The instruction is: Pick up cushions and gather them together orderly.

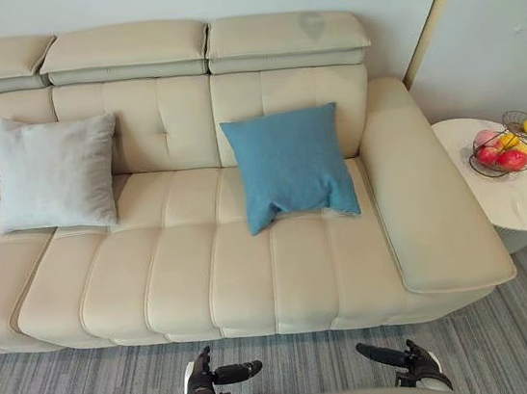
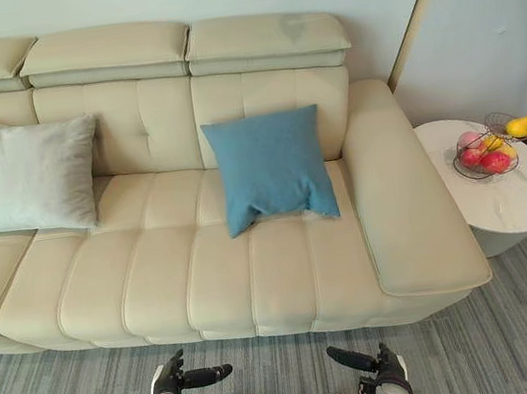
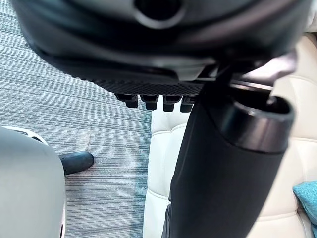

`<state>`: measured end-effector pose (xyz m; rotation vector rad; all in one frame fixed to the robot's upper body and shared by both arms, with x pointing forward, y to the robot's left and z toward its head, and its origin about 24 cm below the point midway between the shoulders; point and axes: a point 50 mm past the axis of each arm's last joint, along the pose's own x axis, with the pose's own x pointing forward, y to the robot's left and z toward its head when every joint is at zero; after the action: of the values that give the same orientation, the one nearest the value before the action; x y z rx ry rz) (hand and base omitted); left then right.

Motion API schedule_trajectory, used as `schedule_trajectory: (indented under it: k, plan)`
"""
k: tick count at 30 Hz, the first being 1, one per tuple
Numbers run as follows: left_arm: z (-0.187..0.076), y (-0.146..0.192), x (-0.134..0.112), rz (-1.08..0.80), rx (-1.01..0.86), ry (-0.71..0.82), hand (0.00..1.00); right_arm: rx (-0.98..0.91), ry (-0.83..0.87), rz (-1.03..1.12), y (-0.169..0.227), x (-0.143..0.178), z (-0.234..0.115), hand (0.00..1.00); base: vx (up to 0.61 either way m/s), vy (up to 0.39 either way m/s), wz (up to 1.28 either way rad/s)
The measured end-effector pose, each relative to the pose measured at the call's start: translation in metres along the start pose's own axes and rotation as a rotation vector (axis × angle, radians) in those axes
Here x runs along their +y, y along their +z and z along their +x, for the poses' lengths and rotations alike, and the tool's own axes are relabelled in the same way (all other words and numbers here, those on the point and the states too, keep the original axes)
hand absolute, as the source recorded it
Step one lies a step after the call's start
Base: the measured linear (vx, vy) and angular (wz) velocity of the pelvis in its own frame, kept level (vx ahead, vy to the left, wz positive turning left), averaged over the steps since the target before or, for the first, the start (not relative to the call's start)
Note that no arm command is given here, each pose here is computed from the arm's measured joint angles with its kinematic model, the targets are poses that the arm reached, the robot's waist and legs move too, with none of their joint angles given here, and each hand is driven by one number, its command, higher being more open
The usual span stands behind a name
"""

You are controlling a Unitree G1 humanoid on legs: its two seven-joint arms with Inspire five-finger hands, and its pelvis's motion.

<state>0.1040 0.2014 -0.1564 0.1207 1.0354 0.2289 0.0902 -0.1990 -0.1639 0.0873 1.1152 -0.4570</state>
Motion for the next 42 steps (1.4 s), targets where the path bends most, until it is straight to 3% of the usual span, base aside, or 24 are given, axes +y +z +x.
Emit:
schedule_trajectory:
  k: [10,17,26,29,31,42]
  plan:
    - [-0.001,-0.006,-0.003,-0.001,0.040,-0.032,1.00,0.001,0.028,-0.003,-0.002,-0.009,-0.001,1.00,-0.06,-0.018,-0.26]
    - [0.000,-0.004,-0.005,-0.106,0.039,-0.016,1.00,-0.017,0.014,-0.049,0.004,-0.019,0.001,1.00,-0.04,-0.060,-0.68]
    - [0.002,0.000,0.007,-0.133,0.030,0.032,1.00,-0.102,0.074,-0.081,0.028,0.002,0.001,1.00,-0.02,0.006,-1.51]
    - [0.004,0.008,0.005,-0.132,0.010,0.028,1.00,-0.119,0.045,-0.095,0.035,-0.009,0.004,1.00,0.19,-0.142,-1.01]
    - [0.004,0.015,-0.010,-0.122,-0.008,-0.016,1.00,-0.116,0.008,-0.113,0.038,-0.022,0.006,1.00,0.14,-0.147,-0.57]
    - [0.003,0.021,-0.016,-0.128,-0.047,-0.050,1.00,-0.015,-0.018,-0.094,0.013,-0.028,0.005,1.00,0.14,-0.123,-0.63]
